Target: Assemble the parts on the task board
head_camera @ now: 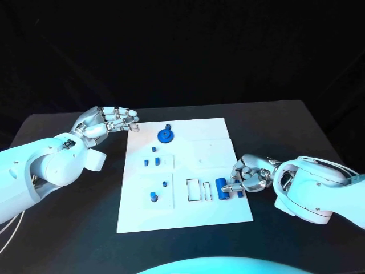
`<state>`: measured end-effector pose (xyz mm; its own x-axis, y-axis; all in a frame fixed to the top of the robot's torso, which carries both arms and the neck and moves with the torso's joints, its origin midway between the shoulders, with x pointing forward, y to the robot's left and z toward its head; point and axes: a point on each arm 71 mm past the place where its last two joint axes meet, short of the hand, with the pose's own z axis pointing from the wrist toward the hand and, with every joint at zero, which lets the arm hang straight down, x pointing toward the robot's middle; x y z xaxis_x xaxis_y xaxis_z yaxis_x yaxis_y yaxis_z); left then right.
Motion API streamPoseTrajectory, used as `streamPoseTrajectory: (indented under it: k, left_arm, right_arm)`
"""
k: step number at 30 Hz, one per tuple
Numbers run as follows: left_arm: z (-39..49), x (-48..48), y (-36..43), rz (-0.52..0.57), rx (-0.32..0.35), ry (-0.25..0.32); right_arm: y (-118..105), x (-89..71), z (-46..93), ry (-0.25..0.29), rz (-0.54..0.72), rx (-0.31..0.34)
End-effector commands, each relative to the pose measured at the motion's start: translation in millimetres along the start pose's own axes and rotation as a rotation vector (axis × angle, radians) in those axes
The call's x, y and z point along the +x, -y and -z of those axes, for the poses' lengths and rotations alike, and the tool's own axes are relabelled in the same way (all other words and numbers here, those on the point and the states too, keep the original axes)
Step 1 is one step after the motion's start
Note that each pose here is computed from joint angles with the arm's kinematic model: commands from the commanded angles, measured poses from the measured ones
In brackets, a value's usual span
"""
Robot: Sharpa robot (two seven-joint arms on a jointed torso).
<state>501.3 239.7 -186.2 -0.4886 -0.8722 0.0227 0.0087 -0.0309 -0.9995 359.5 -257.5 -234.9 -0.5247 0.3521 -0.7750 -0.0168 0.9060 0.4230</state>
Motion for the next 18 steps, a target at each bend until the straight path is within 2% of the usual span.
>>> streamPoseTrajectory:
  k: [1, 18]
  left_arm:
    - [0.0, 1.9, 0.7, 0.011, 0.006, -0.014]
    - [1.0, 1.0, 0.6, 0.012, 0.003, -0.016]
  right_arm:
    - [-1, 6.8, -2.3, -0.023, 0.033, 0.017]
    - [-10, 29.8, -16.9, -0.061, 0.058, 0.023]
